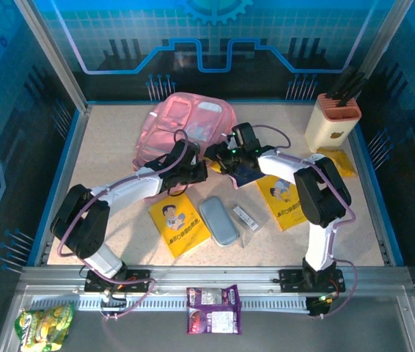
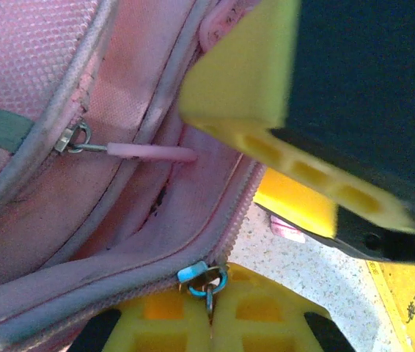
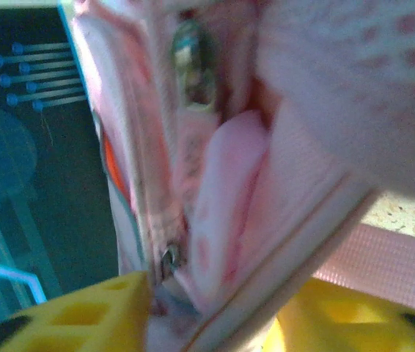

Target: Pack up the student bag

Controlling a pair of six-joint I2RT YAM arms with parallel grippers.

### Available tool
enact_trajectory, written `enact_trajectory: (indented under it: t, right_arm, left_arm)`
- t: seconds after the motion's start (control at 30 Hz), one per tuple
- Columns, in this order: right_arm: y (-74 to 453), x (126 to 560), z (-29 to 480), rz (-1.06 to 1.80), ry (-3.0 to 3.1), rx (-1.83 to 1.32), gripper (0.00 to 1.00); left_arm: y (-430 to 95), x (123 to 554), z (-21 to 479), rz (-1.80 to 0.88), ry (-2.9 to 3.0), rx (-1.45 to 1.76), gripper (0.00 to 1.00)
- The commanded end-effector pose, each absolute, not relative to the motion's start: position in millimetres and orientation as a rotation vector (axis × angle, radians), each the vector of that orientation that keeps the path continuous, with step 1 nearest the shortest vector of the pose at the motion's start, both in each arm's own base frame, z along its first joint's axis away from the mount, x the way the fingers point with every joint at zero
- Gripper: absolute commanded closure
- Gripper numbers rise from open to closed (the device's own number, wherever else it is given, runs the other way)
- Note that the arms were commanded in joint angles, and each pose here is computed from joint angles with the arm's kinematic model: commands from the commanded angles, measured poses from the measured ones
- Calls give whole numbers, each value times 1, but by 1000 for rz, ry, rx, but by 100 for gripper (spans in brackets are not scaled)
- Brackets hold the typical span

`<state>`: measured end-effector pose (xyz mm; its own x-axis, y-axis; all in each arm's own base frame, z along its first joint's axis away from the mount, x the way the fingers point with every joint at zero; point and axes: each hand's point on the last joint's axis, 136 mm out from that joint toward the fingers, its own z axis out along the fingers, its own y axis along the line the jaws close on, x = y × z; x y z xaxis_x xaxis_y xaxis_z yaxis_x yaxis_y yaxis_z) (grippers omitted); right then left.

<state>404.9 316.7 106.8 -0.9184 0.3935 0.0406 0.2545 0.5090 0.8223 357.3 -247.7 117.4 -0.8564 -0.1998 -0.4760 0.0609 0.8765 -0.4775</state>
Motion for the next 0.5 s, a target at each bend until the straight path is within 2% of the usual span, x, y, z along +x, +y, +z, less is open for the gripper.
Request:
enact_trajectory:
  t: [0.0, 0.13, 0.23, 0.47]
  right_arm:
    - [322, 427, 117, 1349, 2531, 552, 69]
    - [313, 440, 131, 1283, 2498, 512, 91]
    - [304, 451, 145, 1297, 2457, 503, 100]
    - [287, 477, 165, 1299, 2430, 470, 100]
  left_arm:
    - [-265, 362, 151, -735, 2469, 22, 100]
    - [-252, 354, 160, -628, 2513, 68, 100]
    - [-233, 341, 165, -528, 2566, 72, 100]
    - [-184, 298, 138, -372, 2713, -24, 100]
